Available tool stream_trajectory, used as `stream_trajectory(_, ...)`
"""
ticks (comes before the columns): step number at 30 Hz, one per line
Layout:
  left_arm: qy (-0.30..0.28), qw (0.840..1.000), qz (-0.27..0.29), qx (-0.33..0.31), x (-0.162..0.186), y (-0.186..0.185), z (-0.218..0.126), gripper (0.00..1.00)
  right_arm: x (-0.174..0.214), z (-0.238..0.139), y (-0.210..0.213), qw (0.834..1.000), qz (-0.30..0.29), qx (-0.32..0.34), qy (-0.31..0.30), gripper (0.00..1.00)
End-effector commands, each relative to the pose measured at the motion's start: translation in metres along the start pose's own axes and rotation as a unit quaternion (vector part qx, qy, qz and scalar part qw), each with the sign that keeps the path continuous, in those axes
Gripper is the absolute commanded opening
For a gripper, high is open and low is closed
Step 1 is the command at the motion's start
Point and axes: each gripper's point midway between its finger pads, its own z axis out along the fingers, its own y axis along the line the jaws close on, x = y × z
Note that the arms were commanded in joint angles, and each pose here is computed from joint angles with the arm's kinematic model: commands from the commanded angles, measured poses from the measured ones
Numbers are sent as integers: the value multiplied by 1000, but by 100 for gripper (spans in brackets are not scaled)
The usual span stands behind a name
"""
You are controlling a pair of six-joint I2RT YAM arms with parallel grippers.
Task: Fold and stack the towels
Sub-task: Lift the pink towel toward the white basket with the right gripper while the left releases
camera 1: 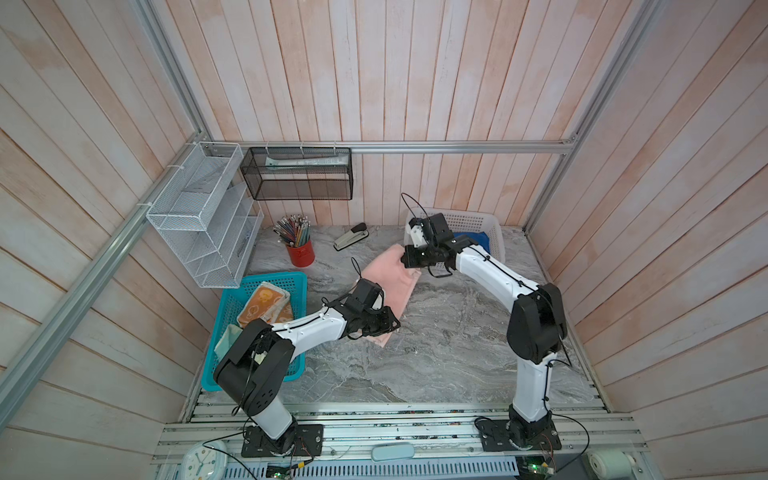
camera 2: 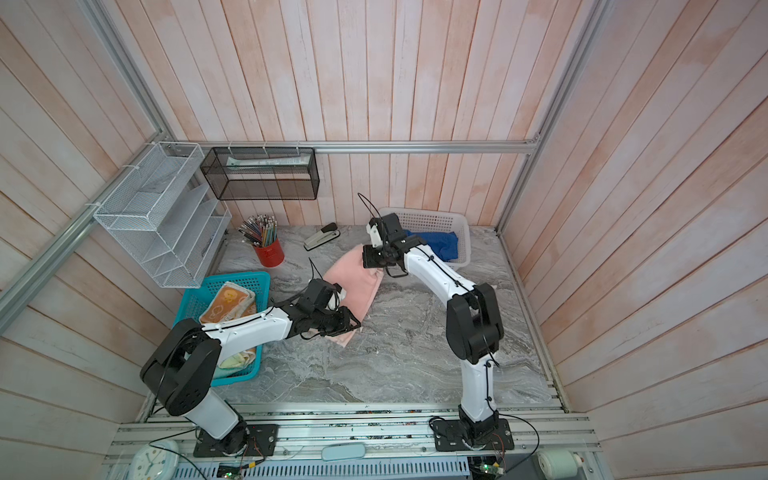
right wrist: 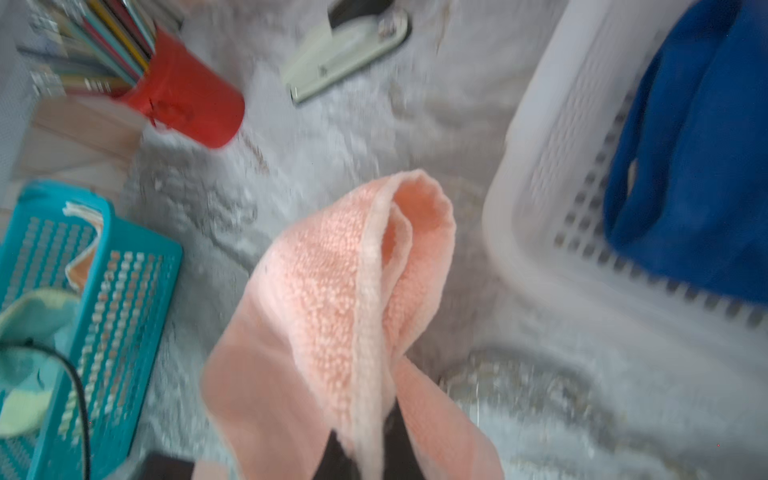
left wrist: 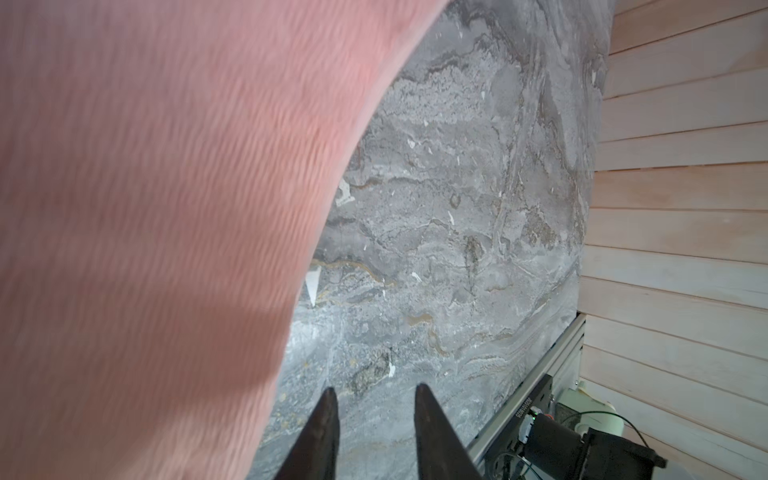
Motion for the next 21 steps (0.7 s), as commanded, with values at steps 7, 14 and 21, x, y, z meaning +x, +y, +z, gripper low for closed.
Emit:
stream_trajectory(7,30,1000,-9,2,3,30,17,33,-73,-2,-79,998,55,37,-23,0)
stream_trajectory(14,40,999,-14,8,4,31,24,33,-37,23,-120,994,104,11,32,0)
stream_trajectory(21,34,999,-20,8,6,31,18,33,4,6,-109,991,106,0,80,0)
